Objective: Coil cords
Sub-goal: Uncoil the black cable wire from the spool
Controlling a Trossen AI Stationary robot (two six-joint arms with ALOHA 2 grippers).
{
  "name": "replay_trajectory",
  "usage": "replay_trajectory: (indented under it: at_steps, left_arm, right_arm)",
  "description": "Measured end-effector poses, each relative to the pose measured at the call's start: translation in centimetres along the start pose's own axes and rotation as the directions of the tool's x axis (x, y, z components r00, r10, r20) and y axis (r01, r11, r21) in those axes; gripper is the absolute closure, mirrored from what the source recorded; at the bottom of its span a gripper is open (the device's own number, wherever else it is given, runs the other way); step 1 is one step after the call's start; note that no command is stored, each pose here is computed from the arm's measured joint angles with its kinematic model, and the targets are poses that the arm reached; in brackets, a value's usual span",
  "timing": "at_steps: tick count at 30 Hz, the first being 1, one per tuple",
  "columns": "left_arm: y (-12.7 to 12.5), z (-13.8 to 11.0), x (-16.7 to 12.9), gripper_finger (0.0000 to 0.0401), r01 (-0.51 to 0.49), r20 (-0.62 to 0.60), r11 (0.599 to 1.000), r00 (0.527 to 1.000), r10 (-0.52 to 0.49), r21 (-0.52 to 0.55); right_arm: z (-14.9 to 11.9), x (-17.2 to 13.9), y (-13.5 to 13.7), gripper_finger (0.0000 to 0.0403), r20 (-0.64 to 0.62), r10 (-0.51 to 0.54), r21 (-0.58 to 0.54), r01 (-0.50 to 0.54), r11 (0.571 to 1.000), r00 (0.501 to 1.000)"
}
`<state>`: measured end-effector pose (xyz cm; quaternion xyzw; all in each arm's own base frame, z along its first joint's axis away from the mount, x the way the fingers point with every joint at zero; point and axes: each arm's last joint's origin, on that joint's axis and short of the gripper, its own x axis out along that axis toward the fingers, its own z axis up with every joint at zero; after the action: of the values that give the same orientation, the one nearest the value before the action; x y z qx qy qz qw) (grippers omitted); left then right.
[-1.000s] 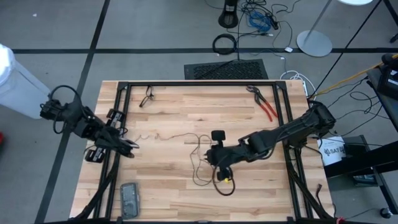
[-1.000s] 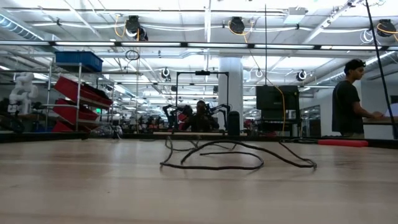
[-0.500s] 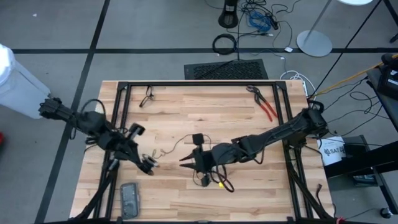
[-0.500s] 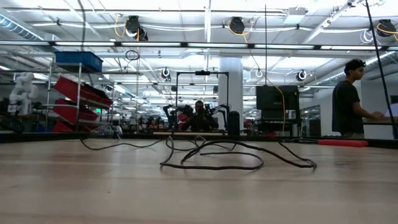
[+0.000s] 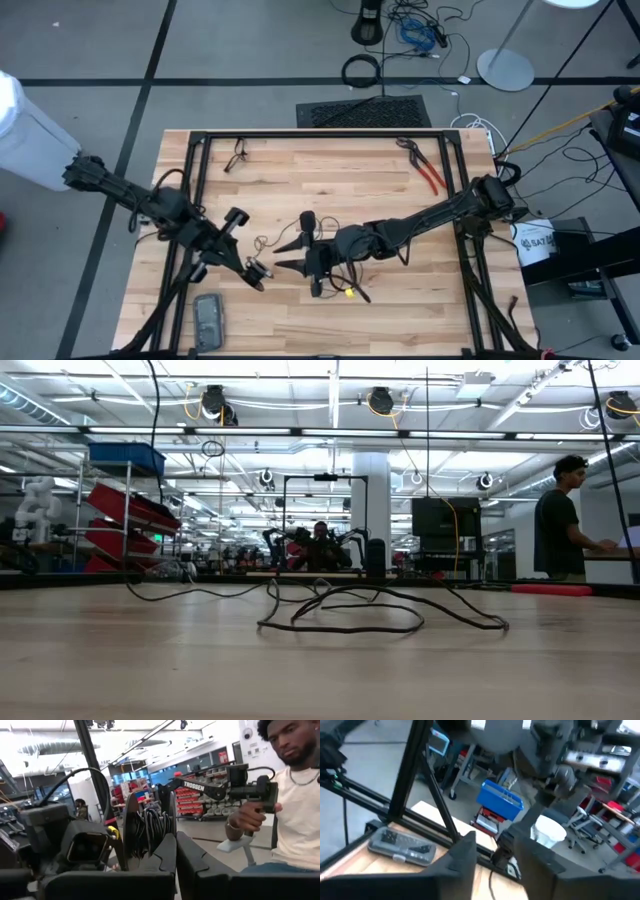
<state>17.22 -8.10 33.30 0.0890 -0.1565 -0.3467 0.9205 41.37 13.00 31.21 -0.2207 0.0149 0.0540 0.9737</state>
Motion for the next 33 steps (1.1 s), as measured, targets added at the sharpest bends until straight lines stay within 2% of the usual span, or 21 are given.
replay_trajectory:
  at_steps: [7, 14, 19, 26, 30, 33]
  left_arm:
    - [0.2, -0.6, 0.7, 0.0401, 0.000, 0.000, 0.999, 1.000, 0.000, -0.033]
    - [0.2, -1.1, 1.1, 0.0401, 0.002, -0.012, 0.999, 1.000, -0.003, -0.039]
    - [0.2, -1.2, 1.2, 0.0401, 0.003, -0.014, 0.999, 1.000, -0.003, -0.040]
    - [0.2, -1.2, 1.2, 0.0401, 0.002, -0.015, 0.999, 1.000, -0.003, -0.041]
    - [0.2, -1.2, 1.2, 0.0401, 0.002, -0.015, 0.999, 1.000, -0.003, -0.041]
    - [0.2, -1.2, 1.2, 0.0401, 0.002, -0.015, 0.999, 1.000, -0.003, -0.042]
  right_arm:
    - [-0.2, 0.3, -0.8, 0.0201, 0.037, 0.000, 0.051, -0.002, 0.999, 0.999]
    - [-0.9, 1.3, -0.5, 0.0189, 0.108, 0.011, 0.064, -0.018, 0.998, 0.994]
    - [-2.1, 2.0, -0.6, 0.0203, 0.098, 0.008, 0.057, -0.013, 0.998, 0.995]
    - [-2.0, 2.0, -0.9, 0.0239, 0.112, -0.005, 0.062, -0.002, 0.998, 0.994]
    - [-1.9, 2.0, -0.9, 0.0279, 0.115, -0.006, 0.068, -0.002, 0.998, 0.993]
    - [-1.9, 2.0, -0.9, 0.0325, 0.115, -0.006, 0.067, -0.001, 0.998, 0.993]
